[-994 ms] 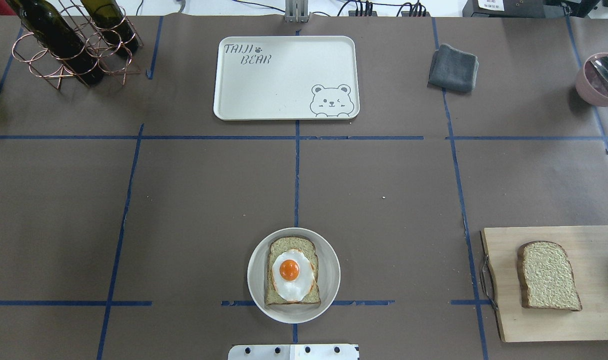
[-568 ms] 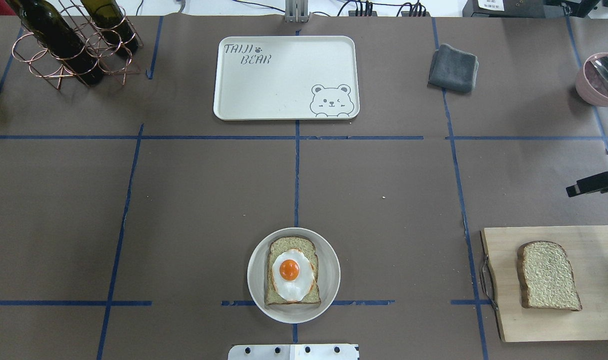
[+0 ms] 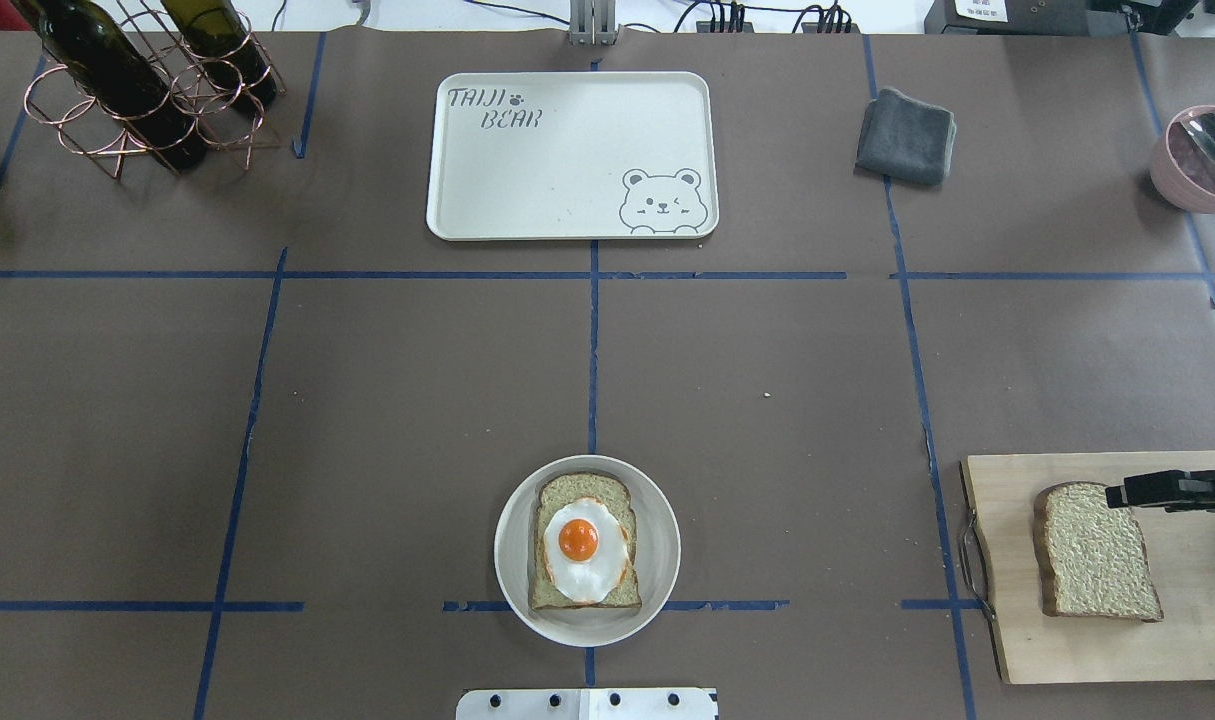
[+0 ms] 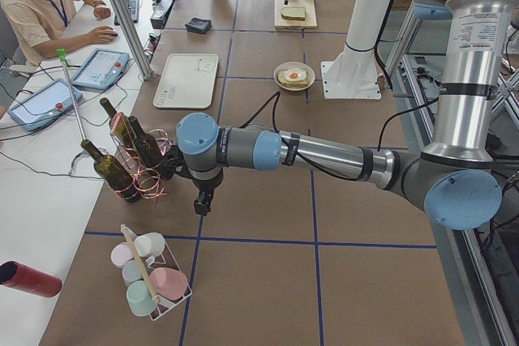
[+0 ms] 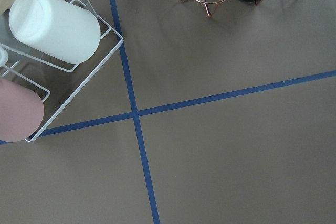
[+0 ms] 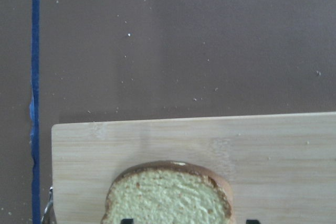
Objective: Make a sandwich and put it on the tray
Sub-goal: 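Grasp the bread slice on the board with the right gripper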
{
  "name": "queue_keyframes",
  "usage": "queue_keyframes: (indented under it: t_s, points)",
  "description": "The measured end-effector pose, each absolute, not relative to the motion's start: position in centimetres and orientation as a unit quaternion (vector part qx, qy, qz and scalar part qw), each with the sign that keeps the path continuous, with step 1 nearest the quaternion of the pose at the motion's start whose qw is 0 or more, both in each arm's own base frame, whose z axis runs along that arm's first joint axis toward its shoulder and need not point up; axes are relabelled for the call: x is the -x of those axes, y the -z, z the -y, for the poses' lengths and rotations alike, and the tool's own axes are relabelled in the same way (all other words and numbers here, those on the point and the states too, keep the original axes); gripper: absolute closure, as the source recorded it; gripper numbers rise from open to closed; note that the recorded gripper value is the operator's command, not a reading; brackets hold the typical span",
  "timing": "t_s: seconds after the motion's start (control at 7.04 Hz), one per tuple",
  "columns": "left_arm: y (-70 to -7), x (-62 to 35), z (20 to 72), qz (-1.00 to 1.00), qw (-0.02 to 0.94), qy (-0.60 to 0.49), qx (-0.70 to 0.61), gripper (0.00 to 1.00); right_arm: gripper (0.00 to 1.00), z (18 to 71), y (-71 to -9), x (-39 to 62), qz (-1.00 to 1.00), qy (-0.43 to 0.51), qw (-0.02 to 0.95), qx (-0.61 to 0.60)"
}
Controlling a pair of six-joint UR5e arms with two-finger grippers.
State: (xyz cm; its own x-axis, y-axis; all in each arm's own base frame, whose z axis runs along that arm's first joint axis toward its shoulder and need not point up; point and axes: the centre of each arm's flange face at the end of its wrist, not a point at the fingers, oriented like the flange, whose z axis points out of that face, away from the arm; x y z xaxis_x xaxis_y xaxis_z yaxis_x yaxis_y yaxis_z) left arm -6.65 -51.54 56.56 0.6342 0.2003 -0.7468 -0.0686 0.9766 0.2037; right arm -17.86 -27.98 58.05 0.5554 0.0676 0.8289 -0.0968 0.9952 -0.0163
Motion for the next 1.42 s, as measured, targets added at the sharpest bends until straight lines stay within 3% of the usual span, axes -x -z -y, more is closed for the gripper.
queue_keyframes:
  t_s: [0.85,0.99,1.14,1.42]
  points:
    - [-56.6,6.6,51.6,-0.421,0.9,-0.075,-0.08,0.0,0.4,25.6,-60.6,19.2,0.461,-0.072,0.884,0.039]
    - [-56.6,6.6,51.6,-0.421,0.9,-0.075,-0.08,0.0,0.42,25.5,-60.9,19.3,0.459,-0.071,0.885,0.041]
    - [-56.5,6.6,51.6,-0.421,0.9,-0.075,-0.081,0.0,0.51,25.5,-61.1,19.4,0.458,-0.07,0.885,0.042]
    - [-56.5,6.6,51.6,-0.421,0.9,-0.075,-0.081,0.0,0.53,25.3,-61.3,19.5,0.456,-0.068,0.886,0.044]
